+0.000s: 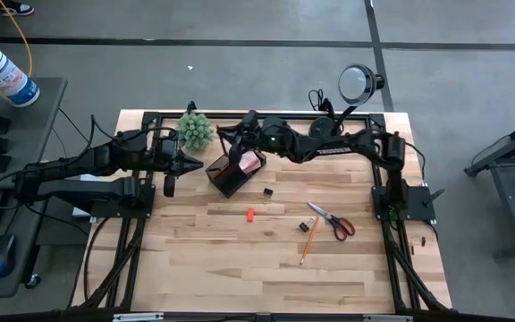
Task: Pick and place office supplies into organizer
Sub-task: Put the black pen into the black desk organizer
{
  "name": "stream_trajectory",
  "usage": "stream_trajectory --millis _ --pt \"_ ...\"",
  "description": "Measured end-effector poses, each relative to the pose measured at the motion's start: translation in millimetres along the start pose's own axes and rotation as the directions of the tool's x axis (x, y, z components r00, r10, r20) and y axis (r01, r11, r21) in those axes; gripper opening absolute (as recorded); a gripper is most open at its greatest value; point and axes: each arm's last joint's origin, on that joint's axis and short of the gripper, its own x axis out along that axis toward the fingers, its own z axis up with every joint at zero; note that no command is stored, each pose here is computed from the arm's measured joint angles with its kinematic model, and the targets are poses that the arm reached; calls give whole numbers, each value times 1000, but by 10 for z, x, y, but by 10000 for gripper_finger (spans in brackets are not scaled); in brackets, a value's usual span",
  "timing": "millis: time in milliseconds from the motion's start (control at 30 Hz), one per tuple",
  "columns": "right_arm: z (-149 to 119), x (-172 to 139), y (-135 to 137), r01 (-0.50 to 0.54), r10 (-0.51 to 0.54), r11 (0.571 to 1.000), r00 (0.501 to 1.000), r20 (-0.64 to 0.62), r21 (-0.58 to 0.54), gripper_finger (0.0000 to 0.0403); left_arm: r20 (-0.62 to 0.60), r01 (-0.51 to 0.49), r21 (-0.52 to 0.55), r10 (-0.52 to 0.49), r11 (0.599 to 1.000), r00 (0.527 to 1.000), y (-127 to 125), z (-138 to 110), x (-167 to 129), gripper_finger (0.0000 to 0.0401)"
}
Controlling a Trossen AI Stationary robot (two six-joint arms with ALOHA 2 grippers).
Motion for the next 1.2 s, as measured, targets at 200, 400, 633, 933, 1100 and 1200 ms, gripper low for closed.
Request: stream_trajectory --millis 200,400,633,933,1100,1200 --pt "-62 114 25 -34 20 993 992 -122 -111 27 0 0 0 0 1000 1000 0 0 0 14" --pt "-174 90 -21 -34 18 993 990 -142 -115 27 -8 -1 -1 1 1000 1000 1 -8 0 14" --pt "-297 175 -41 -35 28 994 997 -75 -100 28 -17 -1 -1 1 1000 1000 1 -17 0 14" --pt "-422 211 -95 -6 -5 994 995 -102 -109 31 -21 -2 2 2 1000 1000 2 -21 0 14" --pt "-433 209 -98 -15 2 994 993 -115 -109 60 -21 -2 6 2 1000 1000 2 -21 1 14" --pt "-436 209 -95 -19 6 994 993 -118 -108 83 -21 -2 15 2 1000 1000 2 -20 0 14"
